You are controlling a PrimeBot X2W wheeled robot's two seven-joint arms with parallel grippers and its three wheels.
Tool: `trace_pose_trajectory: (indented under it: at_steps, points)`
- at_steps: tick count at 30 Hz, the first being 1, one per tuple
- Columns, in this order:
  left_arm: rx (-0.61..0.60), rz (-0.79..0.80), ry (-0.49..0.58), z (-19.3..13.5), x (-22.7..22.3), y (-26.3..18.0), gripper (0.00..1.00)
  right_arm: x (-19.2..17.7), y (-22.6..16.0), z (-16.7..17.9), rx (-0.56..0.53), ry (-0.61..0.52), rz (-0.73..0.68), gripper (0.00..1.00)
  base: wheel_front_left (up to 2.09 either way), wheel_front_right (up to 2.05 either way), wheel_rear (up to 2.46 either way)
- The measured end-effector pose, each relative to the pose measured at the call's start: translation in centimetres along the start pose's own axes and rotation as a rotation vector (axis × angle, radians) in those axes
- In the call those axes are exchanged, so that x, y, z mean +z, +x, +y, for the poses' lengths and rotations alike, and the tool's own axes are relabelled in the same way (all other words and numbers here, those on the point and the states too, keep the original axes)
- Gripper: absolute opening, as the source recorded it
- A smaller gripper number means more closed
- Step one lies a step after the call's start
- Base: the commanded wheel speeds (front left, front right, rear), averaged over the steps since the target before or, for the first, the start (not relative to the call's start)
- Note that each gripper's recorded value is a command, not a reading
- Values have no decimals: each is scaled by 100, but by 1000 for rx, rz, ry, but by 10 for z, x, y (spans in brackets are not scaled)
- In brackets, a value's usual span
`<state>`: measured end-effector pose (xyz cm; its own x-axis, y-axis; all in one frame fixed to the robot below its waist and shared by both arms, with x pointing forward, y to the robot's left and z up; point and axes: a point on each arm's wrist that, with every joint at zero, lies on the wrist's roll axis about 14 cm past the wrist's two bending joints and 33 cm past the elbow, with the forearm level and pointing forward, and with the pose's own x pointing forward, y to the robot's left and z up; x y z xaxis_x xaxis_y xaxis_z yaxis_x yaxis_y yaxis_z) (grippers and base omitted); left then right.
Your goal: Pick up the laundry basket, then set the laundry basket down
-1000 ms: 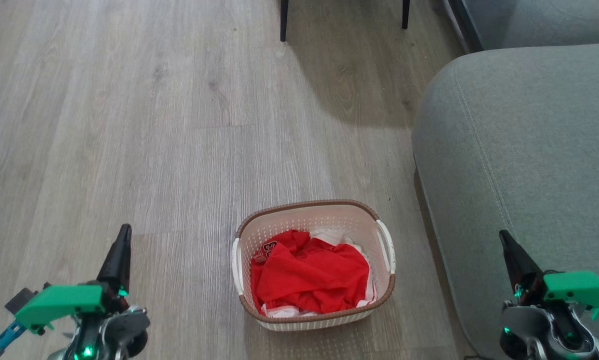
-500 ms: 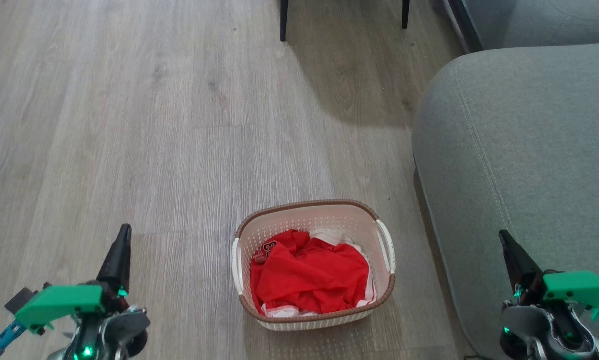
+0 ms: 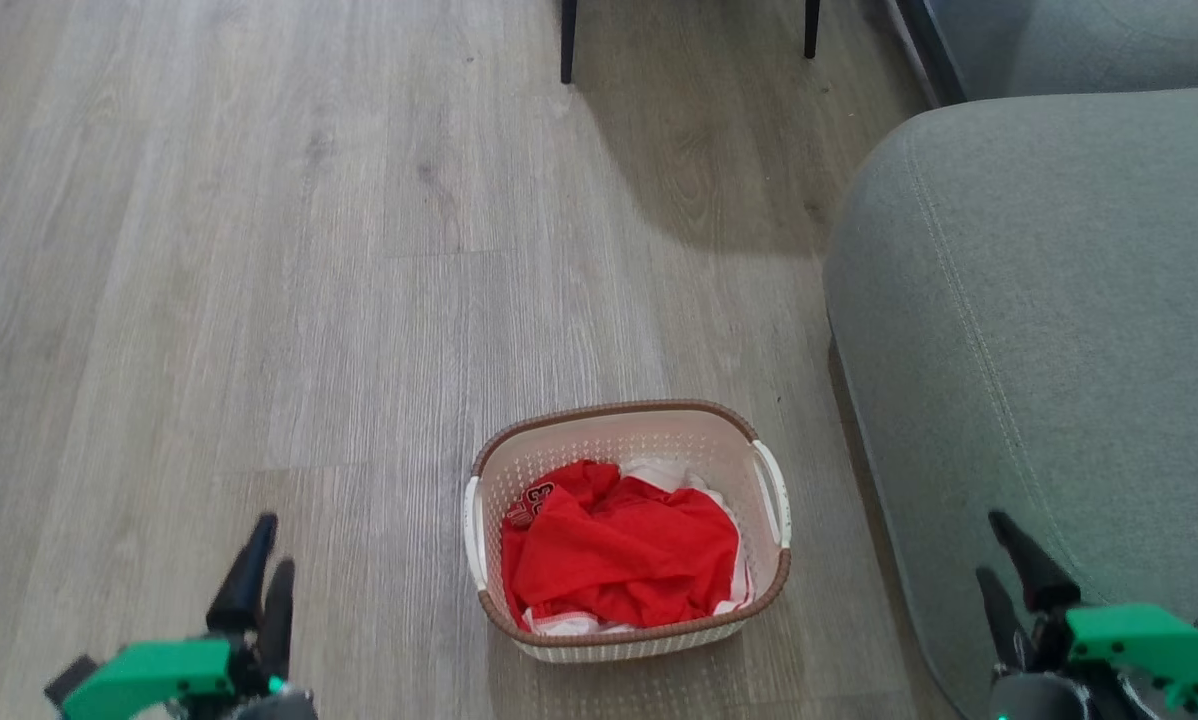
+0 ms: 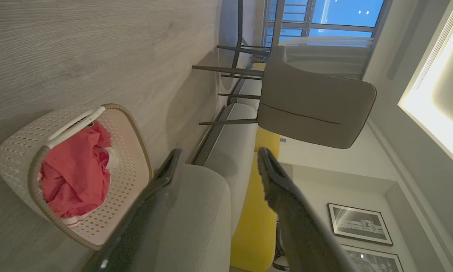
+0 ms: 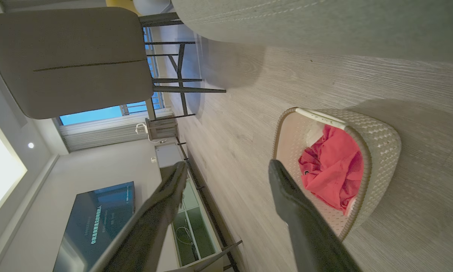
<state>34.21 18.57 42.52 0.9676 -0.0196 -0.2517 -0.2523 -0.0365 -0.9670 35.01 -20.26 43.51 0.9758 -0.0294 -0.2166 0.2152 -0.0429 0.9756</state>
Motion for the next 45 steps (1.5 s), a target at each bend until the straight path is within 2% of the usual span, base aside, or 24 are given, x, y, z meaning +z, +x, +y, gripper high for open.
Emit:
trace_pose_trajectory:
  at_steps: [11,22,45]
  points:
    - [-9,-4,31,-2,-3,-2,100,-5,-1,2,5,-46,2,100,0,0,0]
    - [-42,-18,149,-17,-4,-1,100,-8,0,15,43,-184,3,100,0,0,0]
    - [-81,-22,584,-36,-17,-2,100,-31,2,45,151,-565,23,100,0,0,0]
